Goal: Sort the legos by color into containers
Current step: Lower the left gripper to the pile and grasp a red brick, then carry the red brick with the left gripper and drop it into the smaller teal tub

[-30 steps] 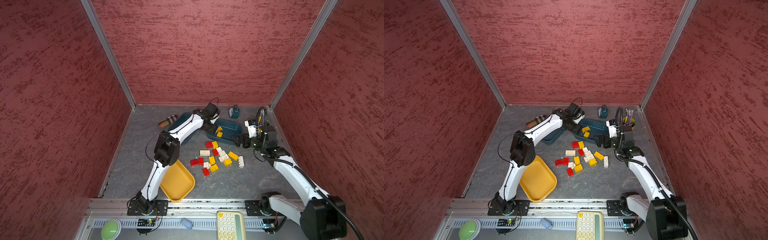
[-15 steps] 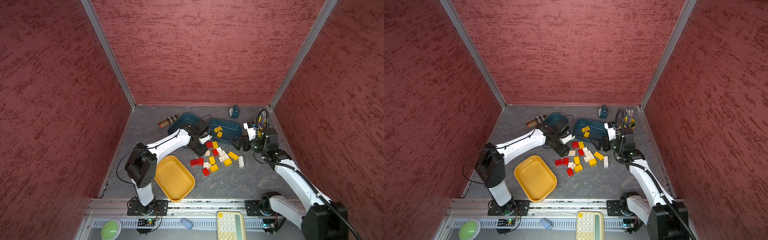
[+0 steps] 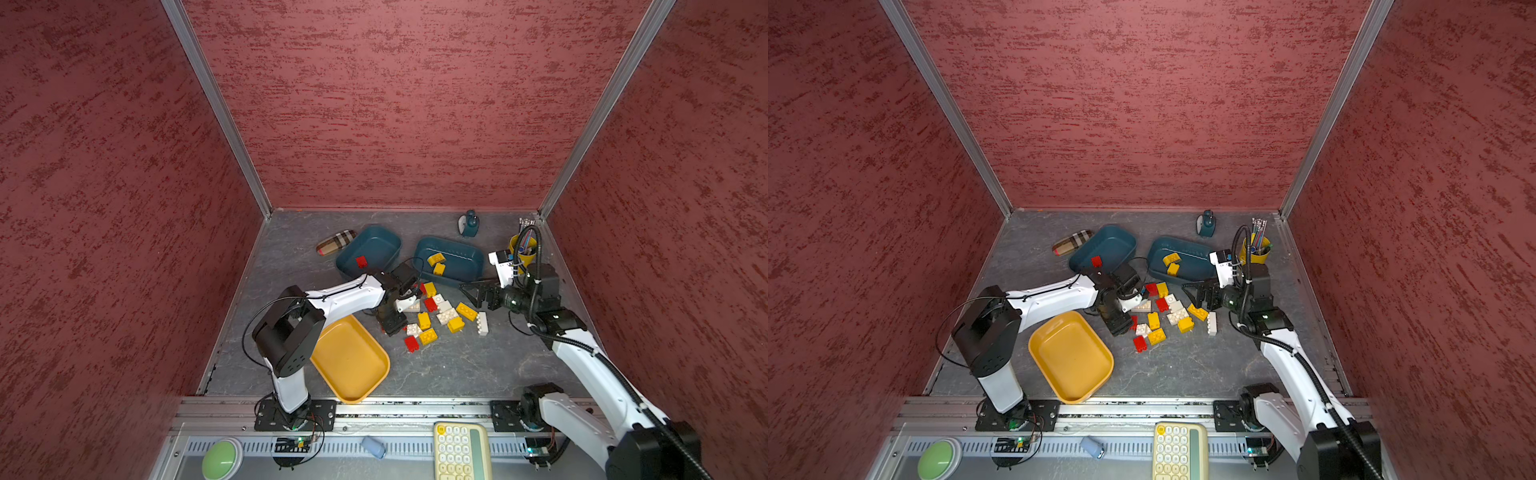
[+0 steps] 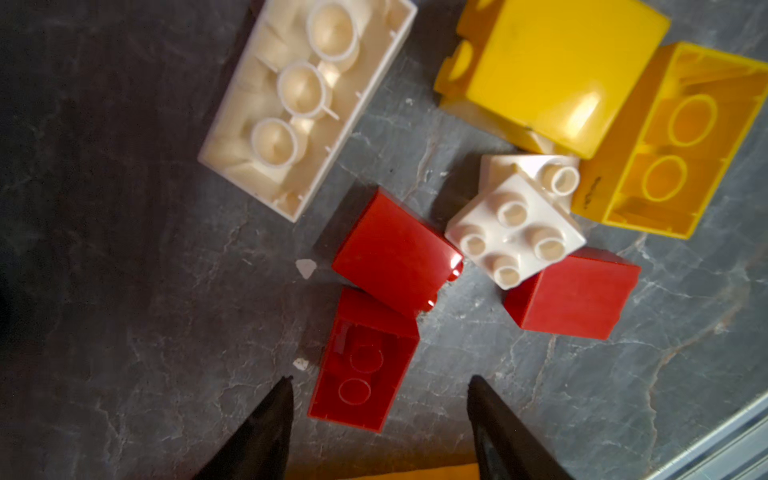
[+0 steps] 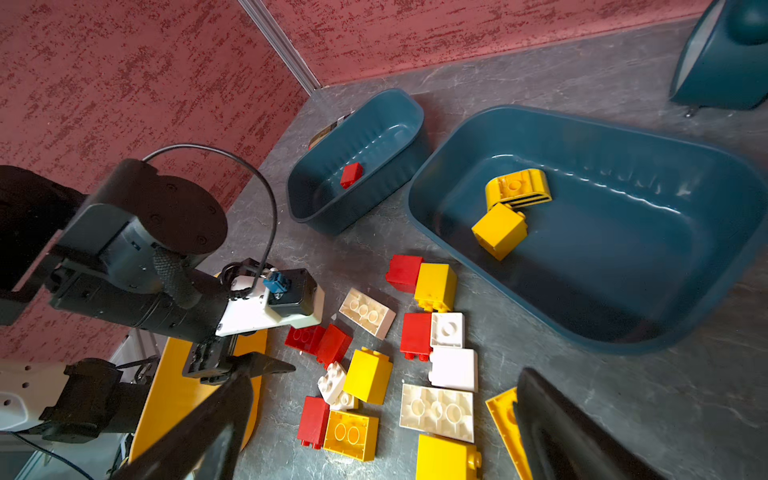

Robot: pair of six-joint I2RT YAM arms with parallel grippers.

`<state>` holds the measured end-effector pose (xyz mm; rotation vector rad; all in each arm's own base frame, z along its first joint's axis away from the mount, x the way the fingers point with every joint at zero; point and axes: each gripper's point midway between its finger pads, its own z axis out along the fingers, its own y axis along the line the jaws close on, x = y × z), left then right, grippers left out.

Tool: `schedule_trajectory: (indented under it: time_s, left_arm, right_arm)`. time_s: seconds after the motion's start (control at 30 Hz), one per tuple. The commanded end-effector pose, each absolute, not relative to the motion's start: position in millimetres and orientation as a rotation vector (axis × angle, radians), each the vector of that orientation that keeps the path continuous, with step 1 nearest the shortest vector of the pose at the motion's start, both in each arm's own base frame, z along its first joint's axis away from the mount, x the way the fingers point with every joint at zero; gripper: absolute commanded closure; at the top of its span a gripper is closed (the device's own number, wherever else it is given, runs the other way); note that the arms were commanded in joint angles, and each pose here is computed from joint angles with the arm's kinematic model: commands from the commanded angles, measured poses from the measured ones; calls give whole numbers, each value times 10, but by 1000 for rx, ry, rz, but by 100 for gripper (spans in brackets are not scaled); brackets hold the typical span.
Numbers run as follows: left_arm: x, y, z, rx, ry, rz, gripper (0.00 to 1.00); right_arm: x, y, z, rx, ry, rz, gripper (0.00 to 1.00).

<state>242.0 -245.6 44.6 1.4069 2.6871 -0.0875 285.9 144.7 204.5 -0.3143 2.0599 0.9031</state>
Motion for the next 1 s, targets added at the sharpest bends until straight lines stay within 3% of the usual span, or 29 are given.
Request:
schedule_trajectory:
  time_s: [0.0,0.33,0.47,0.73,0.97]
  left_arm:
    - [2516,-2442,314,1422,2664,-17,37]
    - [2490,-2394,152,1442,2694,-3,56]
    - [2522,-2376,200,1423,2701,19,70]
    - [2779,-2424,688,1290,2675,-21,71]
    - [3477,-2398,1257,1020,2603,-68,71]
  right_arm:
    - [2802,1459,2016,-329,2066,905,1]
    - [2799,1451,2010,-331,2069,895,1]
    - [2809,1424,2022,-325,2073,871,1]
    - [2850,1479,2124,-333,2034,916,1]
    - [2888,1589,2354,-331,1944,1023,1]
